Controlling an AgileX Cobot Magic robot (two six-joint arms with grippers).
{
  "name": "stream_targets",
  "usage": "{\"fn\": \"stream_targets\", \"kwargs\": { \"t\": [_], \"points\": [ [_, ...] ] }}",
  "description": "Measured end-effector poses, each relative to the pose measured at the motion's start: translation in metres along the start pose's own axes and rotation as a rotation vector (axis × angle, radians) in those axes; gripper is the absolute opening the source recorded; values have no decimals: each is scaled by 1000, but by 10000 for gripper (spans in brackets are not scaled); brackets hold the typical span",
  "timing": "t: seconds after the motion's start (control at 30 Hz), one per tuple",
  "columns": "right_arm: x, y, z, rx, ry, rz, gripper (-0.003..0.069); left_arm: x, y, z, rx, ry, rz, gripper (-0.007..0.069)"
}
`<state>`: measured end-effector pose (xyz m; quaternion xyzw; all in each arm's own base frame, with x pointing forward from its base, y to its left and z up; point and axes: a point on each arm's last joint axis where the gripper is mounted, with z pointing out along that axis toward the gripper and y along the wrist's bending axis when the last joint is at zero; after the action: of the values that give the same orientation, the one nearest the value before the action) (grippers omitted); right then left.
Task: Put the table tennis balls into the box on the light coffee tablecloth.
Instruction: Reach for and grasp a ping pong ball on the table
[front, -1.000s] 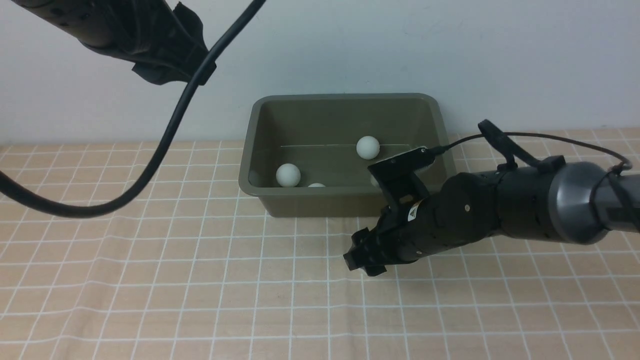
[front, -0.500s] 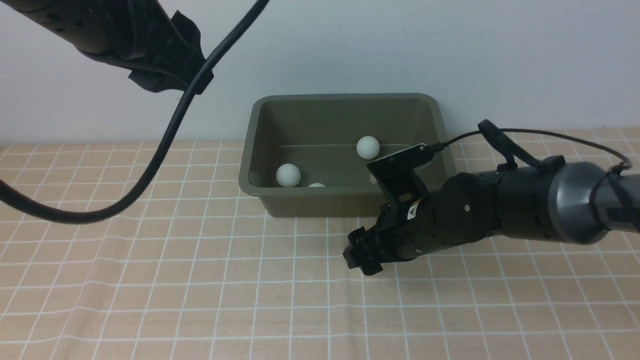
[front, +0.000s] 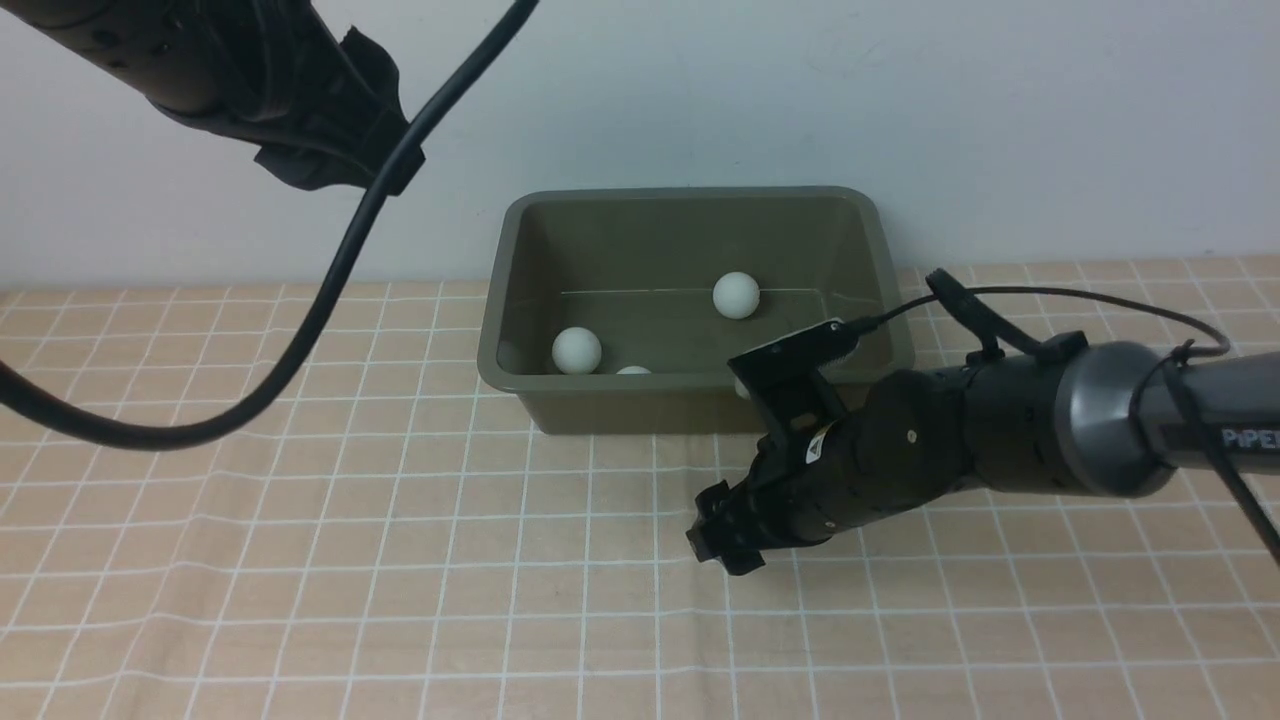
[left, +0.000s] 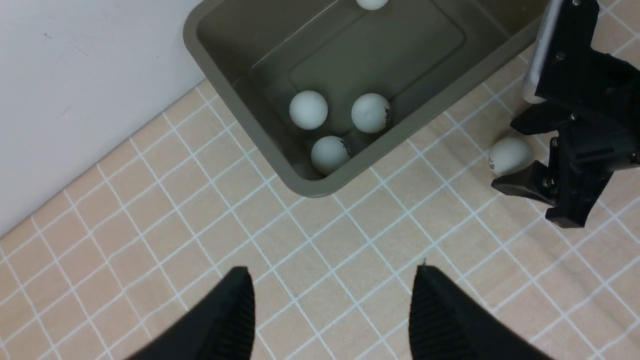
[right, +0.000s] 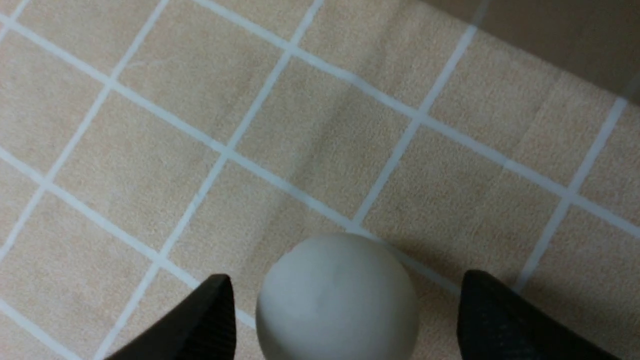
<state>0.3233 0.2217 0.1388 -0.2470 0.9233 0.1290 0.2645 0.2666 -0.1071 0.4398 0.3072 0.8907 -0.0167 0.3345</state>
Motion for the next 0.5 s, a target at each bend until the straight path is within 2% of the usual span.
{"fn": "stream_targets", "kwargs": {
  "t": [0.07,0.17,0.3,0.4,0.5],
  "points": [
    [0,0,0,0,0,0,477,1,0,0,2,8,0,377],
    [0,0,0,0,0,-1,356,1,0,0,2,8,0,377],
    [-5,1,-11,-1,-14,-50,361,1,0,0,2,8,0,377],
    [-17,4,-38,0,-77,-136,361,1,0,0,2,8,0,377],
    [-32,9,-86,0,-162,-222,361,1,0,0,2,8,0,377]
  ]
}}
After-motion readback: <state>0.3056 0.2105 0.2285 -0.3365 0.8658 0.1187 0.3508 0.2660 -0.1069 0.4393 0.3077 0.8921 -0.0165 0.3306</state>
